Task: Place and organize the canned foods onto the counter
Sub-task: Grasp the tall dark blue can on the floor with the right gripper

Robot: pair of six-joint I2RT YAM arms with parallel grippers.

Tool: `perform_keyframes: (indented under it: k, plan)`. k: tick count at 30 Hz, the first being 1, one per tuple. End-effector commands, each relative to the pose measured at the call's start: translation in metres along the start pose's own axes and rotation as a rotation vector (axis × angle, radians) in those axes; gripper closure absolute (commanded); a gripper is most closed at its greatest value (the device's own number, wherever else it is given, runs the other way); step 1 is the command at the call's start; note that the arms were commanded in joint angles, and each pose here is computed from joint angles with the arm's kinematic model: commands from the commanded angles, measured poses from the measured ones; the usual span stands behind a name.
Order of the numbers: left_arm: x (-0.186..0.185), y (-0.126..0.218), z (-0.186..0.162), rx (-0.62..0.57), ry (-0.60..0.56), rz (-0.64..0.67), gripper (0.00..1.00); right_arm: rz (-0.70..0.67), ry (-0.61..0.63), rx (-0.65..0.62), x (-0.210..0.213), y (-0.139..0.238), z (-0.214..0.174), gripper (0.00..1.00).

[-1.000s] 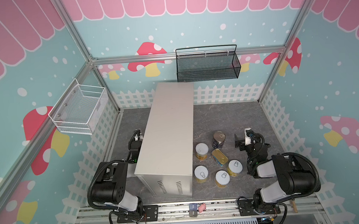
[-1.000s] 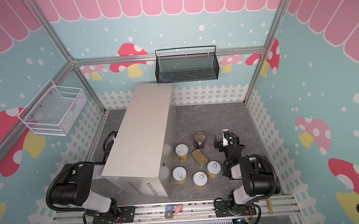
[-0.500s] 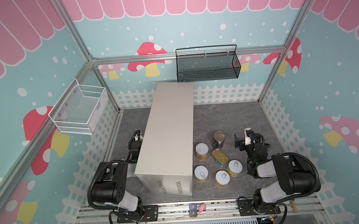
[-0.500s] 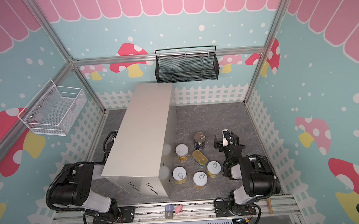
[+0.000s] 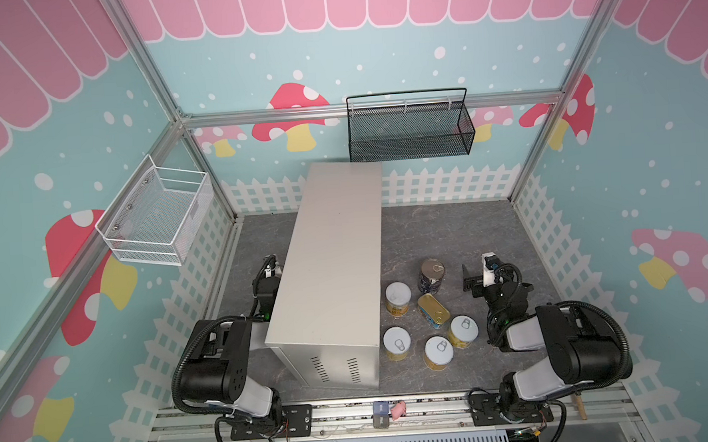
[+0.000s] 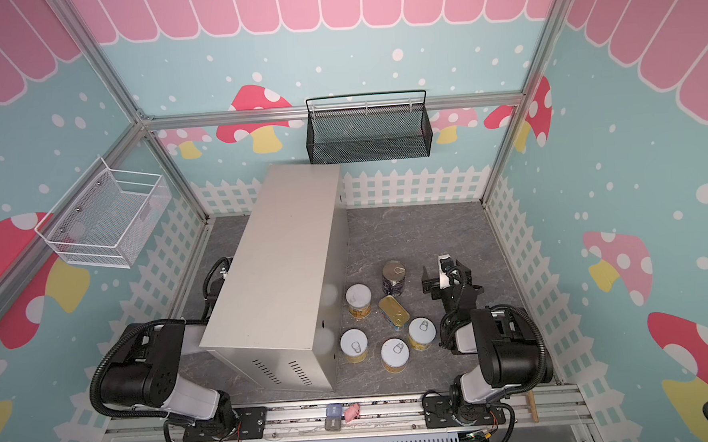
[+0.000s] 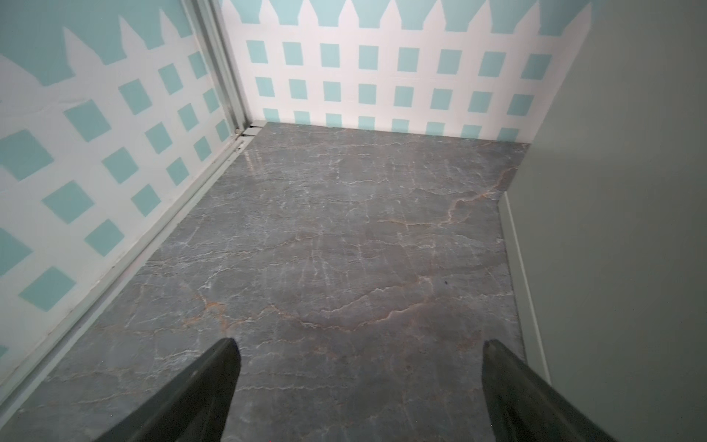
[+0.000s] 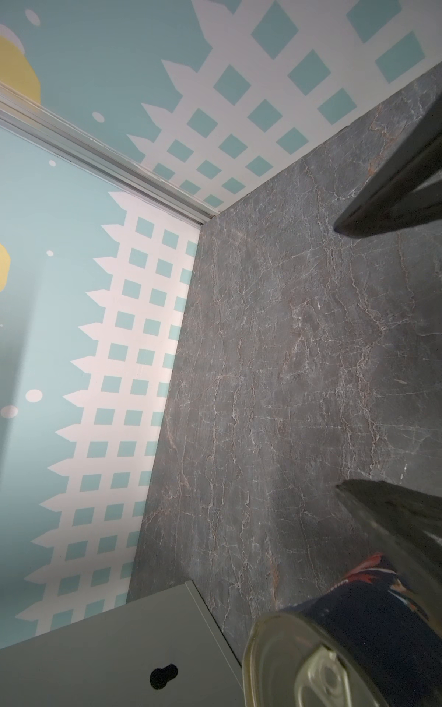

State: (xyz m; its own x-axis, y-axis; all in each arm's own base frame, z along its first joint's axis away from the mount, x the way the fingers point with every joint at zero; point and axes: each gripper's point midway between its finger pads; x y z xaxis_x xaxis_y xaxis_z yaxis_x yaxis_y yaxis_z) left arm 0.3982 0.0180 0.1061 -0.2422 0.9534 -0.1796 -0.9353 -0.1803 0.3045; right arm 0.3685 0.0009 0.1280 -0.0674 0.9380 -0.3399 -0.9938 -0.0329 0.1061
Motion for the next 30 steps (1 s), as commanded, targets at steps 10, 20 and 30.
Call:
perform_keyframes:
  k: [10, 20, 30]
  plan:
    - [0.039, 0.010, 0.076, 0.057, 0.063, 0.379, 0.00, -0.003, 0.019, -0.032, 0.000, -0.001, 0.008, 0.00]
    - [0.038, 0.063, 0.157, 0.171, 0.215, 0.526, 0.00, -0.003, 0.016, -0.030, 0.000, -0.001, 0.007, 0.00]
    - [-0.031, 0.119, 0.221, 0.211, 0.177, 0.085, 0.00, -0.077, -0.029, 0.069, -0.022, -0.019, 0.011, 0.01]
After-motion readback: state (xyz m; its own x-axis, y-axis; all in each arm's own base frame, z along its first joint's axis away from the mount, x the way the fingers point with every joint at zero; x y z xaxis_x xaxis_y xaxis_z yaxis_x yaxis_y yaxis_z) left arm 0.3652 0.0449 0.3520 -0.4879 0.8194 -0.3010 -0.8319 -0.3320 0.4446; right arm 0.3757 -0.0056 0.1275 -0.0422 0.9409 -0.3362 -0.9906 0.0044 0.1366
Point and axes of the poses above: each gripper's point midway between its finger pads, its own y axis back along the fingers, its own x axis along the line the jaws close on, z = x × y, and after that the axes turned 10 degrees about y, right-handed
